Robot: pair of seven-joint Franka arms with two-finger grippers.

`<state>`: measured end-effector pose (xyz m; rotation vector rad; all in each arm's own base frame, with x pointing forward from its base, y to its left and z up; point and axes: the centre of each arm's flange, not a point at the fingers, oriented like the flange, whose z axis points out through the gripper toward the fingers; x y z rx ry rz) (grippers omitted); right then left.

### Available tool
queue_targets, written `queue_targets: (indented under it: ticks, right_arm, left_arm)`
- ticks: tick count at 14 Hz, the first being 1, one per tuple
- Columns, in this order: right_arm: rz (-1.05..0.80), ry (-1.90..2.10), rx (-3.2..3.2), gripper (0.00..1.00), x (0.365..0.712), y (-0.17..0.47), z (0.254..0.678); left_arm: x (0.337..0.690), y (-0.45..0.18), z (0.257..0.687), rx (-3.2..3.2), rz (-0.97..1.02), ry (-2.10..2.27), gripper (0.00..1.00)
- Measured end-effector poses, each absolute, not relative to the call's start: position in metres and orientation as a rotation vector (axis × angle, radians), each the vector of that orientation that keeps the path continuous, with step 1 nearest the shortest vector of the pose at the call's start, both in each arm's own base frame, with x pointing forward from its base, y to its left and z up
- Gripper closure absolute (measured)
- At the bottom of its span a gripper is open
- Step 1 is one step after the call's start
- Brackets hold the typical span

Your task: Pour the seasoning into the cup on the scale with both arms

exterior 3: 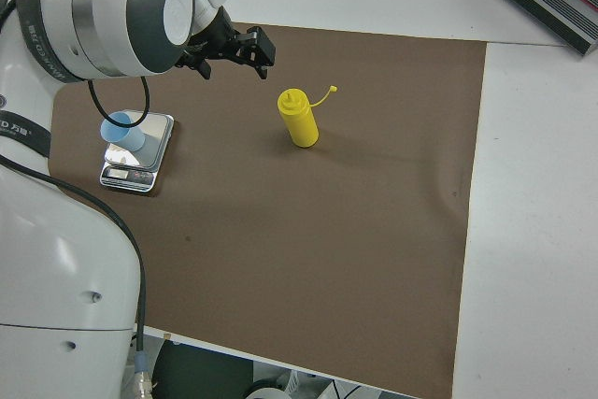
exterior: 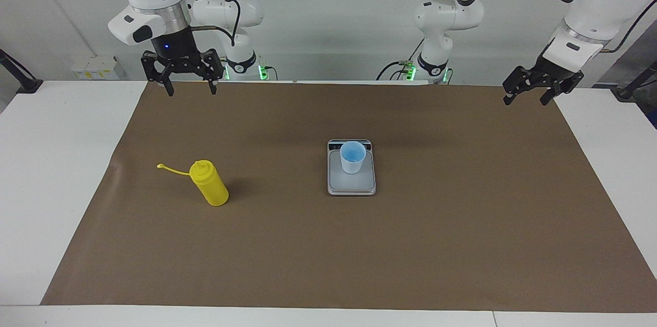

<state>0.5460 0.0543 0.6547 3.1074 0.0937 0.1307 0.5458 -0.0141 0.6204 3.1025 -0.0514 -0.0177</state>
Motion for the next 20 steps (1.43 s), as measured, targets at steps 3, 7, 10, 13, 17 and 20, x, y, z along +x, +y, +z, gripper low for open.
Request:
queue_targets:
  ticks: [3,7,10,13,17,20]
  right_arm:
    - [0.111,0.077,3.11,0.0,0.55,0.053,0.648]
    - [0.082,0.068,3.11,0.0,0.552,0.05,0.643]
    - [0.081,0.042,3.109,0.0,0.552,0.041,0.643]
    - [0.081,0.0,3.109,0.0,0.553,0.026,0.643]
    - [0.07,-0.011,3.109,0.0,0.552,0.026,0.642]
    - [0.064,-0.099,3.109,0.0,0.552,0.03,0.642]
  left_arm:
    - [0.546,-0.014,0.62,3.102,-0.018,-0.051,0.0]
    - [0.546,-0.014,0.62,3.102,-0.018,-0.051,0.0]
    - [0.546,-0.014,0.62,3.102,-0.018,-0.051,0.0]
    - [0.546,-0.014,0.62,3.102,-0.018,-0.051,0.0]
    - [0.546,-0.014,0.62,3.102,-0.018,-0.051,0.0]
    - [0.546,-0.014,0.62,3.102,-0.018,-0.051,0.0]
